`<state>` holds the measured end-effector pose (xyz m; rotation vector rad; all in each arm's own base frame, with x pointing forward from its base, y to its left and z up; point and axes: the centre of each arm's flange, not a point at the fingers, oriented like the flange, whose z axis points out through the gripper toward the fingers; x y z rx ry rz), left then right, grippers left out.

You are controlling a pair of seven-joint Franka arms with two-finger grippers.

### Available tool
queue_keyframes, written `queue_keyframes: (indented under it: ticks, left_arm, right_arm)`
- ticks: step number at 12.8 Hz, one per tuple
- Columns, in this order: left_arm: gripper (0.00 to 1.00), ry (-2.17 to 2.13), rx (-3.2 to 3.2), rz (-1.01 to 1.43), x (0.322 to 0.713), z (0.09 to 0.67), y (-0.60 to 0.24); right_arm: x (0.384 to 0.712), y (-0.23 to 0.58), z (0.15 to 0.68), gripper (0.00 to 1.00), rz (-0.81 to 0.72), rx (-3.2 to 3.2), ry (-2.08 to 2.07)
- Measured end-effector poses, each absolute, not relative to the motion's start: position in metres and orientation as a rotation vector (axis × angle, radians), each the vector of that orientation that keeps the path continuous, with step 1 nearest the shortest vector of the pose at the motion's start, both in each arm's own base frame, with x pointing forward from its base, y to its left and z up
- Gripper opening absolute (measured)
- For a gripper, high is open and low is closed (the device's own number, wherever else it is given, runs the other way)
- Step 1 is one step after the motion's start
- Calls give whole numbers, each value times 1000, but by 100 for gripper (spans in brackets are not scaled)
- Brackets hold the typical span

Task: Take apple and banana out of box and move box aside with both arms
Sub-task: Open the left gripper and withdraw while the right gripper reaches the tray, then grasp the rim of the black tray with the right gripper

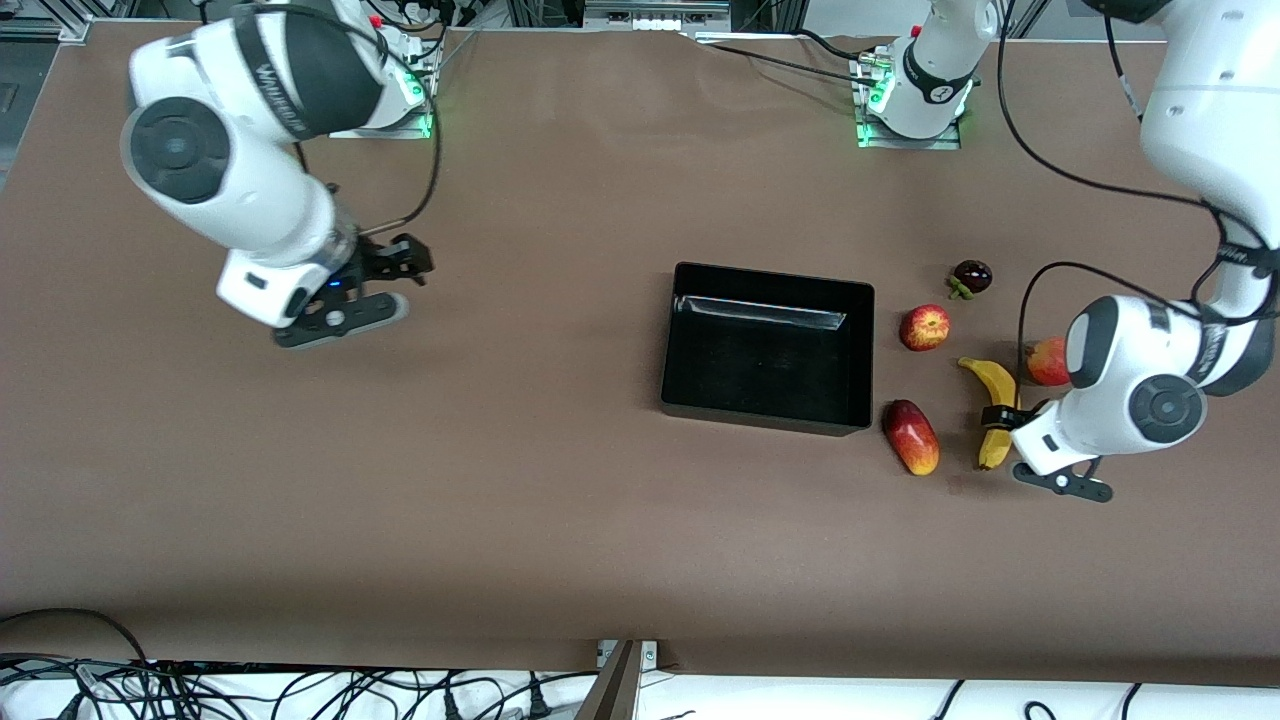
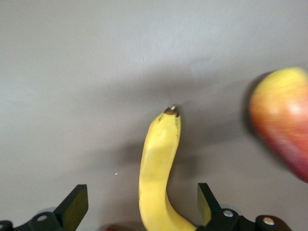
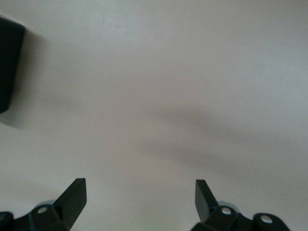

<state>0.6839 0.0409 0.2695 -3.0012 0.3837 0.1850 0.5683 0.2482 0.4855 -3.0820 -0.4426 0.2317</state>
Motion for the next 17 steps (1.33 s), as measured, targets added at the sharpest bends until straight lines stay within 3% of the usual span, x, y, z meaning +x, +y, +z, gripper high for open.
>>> queue_keyframes:
  ticks: [5, 10, 13, 16, 17]
  left_arm:
    - [100, 357, -2970, 259, 673, 439, 9]
    - [100, 221, -3103, 182, 649, 541, 12]
    - [100, 105, -3091, 145, 608, 580, 9]
    - [100, 81, -3072, -27, 581, 584, 9]
    - [100, 86, -3070, -54, 571, 579, 7]
  right_arm:
    - [544, 373, 419, 100, 162, -3055, -221]
    - [505, 495, 321, 100, 63, -3013, 33]
    - [475, 539, 274, 100, 38, -2986, 93]
    - [462, 554, 247, 100, 39, -2990, 96]
    - [464, 552, 245, 94, 27, -3000, 86]
